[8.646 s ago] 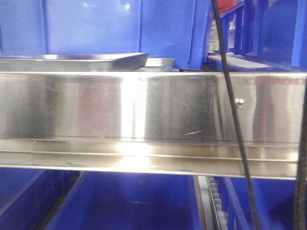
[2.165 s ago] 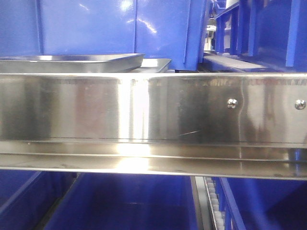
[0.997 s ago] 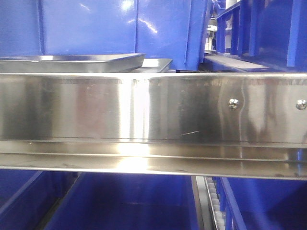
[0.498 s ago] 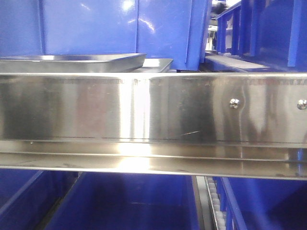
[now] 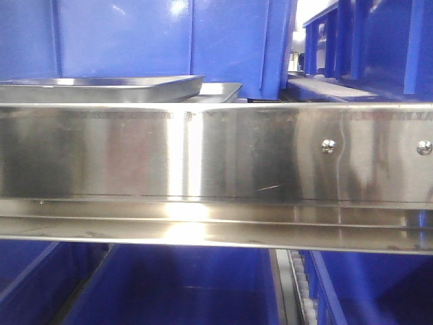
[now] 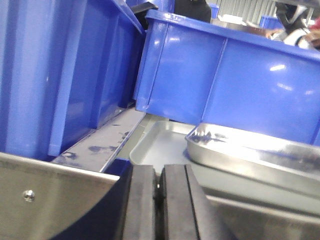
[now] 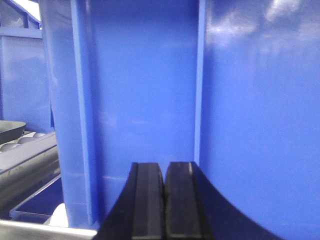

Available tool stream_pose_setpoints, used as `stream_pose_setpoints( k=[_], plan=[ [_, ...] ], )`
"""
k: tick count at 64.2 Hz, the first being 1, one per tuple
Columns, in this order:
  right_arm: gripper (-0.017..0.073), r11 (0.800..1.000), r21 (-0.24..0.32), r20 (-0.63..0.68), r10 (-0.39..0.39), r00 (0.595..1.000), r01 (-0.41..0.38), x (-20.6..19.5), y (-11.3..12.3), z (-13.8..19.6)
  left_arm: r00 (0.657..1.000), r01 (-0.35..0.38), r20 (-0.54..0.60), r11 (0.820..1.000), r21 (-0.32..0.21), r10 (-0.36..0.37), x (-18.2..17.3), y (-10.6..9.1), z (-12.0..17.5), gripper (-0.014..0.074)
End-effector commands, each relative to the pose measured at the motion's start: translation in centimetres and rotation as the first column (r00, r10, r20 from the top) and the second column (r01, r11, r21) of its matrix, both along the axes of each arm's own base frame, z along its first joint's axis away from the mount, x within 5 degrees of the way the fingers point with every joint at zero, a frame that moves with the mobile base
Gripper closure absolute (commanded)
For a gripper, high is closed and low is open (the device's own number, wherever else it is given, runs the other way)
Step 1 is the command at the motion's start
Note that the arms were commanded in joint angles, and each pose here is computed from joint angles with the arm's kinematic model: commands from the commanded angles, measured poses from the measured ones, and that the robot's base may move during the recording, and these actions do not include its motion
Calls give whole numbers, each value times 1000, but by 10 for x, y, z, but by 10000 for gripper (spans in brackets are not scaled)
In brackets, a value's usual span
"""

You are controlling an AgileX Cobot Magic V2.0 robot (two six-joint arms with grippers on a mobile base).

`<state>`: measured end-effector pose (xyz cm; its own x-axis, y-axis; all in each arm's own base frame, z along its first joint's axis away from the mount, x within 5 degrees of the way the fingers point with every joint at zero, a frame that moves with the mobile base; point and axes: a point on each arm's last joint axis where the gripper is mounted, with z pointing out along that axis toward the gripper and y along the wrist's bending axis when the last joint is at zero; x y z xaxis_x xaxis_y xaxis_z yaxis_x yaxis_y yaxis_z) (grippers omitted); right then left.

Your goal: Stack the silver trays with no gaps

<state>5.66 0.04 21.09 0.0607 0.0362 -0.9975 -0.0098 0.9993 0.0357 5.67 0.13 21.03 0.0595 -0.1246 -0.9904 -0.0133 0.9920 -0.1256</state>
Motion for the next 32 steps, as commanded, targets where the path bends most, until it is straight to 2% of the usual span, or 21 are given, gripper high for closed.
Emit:
stream_pose_setpoints(
  k=[1,2,9,10,19,32],
  plan=[
    [637,1000,-1,26,-4,1000,4,0,0,2,1000,-4,-6,997,78,4,0,0,0,610],
    [637,1000,-1,26,-4,1000,4,0,0,2,1000,-5,-9,995,102,6,0,0,0,610],
    [637,1000,-1,26,-4,1000,4,0,0,2,1000,-6,-20,986,168,9,0,0,-1,610],
    [637,1000,-1,26,-4,1000,4,0,0,2,1000,-7,-20,982,191,11,0,0,-1,610],
    [637,1000,-1,26,-4,1000,4,0,0,2,1000,-12,-6,965,261,14,0,0,0,610],
    [637,1000,-1,26,-4,1000,4,0,0,2,998,-28,62,960,278,11,-1,0,6,610]
  ],
)
